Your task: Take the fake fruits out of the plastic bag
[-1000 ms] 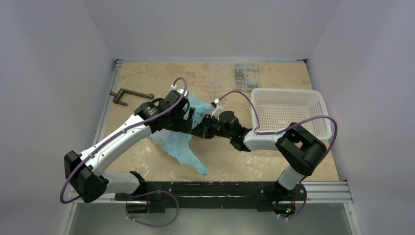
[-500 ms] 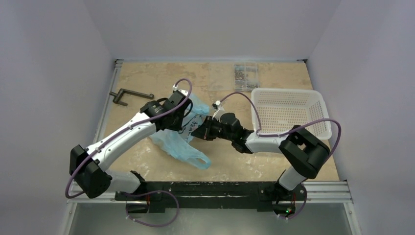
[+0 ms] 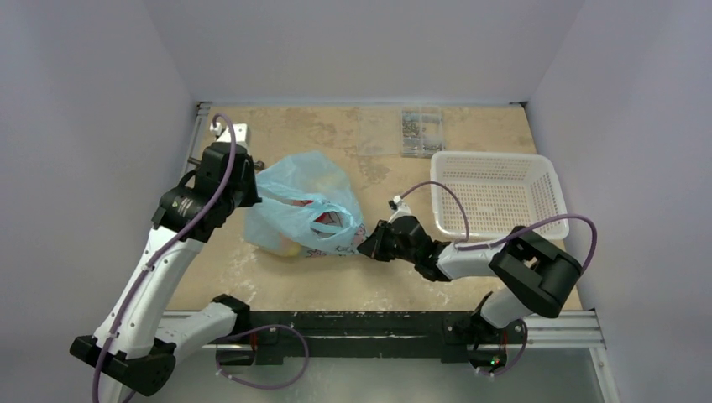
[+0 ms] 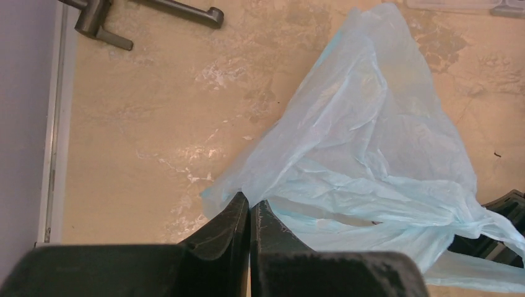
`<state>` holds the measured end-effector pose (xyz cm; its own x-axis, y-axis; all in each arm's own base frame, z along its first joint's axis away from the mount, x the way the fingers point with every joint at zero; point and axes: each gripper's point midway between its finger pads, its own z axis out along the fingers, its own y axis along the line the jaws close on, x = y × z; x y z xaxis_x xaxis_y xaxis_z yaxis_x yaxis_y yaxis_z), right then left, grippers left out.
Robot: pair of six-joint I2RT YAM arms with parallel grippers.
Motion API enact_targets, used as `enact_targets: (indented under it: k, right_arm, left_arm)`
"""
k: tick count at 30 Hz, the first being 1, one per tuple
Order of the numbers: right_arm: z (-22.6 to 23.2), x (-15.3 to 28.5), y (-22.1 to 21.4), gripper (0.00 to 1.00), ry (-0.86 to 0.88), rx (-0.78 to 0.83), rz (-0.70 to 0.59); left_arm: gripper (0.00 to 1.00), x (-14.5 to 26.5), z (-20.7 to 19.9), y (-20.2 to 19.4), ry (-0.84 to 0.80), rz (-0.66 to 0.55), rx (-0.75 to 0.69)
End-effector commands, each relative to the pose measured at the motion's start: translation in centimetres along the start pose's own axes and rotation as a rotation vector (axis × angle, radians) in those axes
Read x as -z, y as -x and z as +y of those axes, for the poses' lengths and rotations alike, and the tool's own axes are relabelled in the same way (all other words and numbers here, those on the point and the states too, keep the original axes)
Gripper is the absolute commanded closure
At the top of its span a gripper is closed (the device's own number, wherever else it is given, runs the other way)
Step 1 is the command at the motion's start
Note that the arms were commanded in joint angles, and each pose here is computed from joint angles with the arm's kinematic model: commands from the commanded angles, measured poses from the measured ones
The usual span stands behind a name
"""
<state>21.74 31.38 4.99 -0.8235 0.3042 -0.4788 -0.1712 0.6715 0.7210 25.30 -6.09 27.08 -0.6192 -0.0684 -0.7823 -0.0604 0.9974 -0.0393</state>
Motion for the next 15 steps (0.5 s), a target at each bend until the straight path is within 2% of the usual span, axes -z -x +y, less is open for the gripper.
enact_targets:
  k: [1,9,10,12,15]
  right_arm:
    - [-0.4,-0.1,0.3,1.0,-0.01,-0.006,-0.033]
    - [2.8,0.4,2.3,1.0,0.053,0.155,-0.047]
    - [3.2,0.7,2.5,0.95,0.065,0.179,-0.048]
    - [3.9,1.5,3.0,0.72,0.071,0.229,-0.05]
    - [4.8,3.2,4.1,0.48,0.06,0.305,-0.066]
  left_arm:
    - [1.0,0.2,0.3,0.1,-0.017,0.014,-0.025]
    - [0.99,0.9,-3.5,-2.5,-0.255,0.105,-0.025]
    - [0.99,1.2,-3.8,-2.8,-0.278,0.108,-0.021]
    - [0.99,1.4,-4.1,-3.3,-0.308,0.105,-0.006]
    - [1.0,1.2,-4.9,-4.2,-0.351,0.132,-0.002]
